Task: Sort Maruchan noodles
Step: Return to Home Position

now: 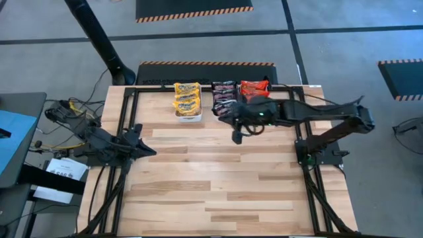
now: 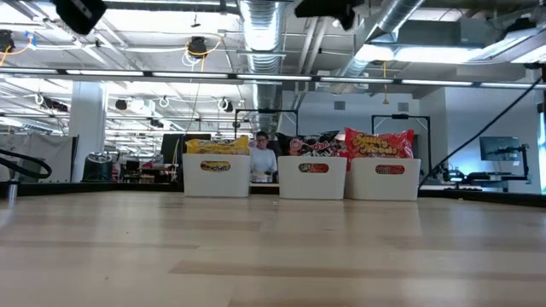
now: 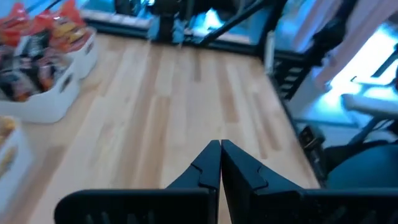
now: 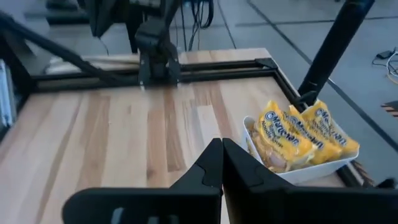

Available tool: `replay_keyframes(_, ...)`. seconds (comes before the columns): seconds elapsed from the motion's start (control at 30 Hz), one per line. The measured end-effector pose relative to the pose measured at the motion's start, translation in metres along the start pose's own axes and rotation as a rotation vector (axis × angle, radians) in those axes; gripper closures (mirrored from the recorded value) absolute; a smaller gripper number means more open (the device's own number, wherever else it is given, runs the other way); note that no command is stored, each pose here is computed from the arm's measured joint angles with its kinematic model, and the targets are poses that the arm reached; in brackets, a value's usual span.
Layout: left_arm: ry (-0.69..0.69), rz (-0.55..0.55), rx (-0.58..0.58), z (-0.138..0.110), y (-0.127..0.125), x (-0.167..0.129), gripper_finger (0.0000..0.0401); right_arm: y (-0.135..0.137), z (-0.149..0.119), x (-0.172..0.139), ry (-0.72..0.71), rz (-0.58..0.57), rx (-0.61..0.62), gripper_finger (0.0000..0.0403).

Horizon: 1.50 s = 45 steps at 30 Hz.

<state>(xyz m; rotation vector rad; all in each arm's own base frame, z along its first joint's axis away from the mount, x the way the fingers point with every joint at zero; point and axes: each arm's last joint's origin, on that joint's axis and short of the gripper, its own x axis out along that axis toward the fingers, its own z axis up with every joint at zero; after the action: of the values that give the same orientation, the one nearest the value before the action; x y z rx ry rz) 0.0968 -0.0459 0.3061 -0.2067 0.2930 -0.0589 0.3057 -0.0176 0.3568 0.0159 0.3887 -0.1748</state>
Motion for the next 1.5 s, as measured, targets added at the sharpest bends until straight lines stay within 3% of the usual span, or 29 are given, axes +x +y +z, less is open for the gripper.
replay_keyframes(0.33,-0.155,-0.135,-0.004,-0.061,0.015,0.011,0.0401,0.007,-0.060,-0.036,-0.190,0.114,0.081,0.0383)
replay_keyframes(0.77,-0.251,-0.188,-0.042,-0.111,0.028,0.021,0.0401,0.017,-0.092,-0.078,-0.346,0.209,0.075,0.0383)
replay_keyframes(0.97,-0.316,-0.188,-0.029,-0.118,0.031,0.021,0.0401,0.016,-0.109,-0.094,-0.368,0.225,0.035,0.0383)
replay_keyframes(1.5,-0.292,-0.189,0.135,-0.126,0.033,0.027,0.0401,0.004,-0.171,-0.116,-0.404,0.226,0.041,0.0379)
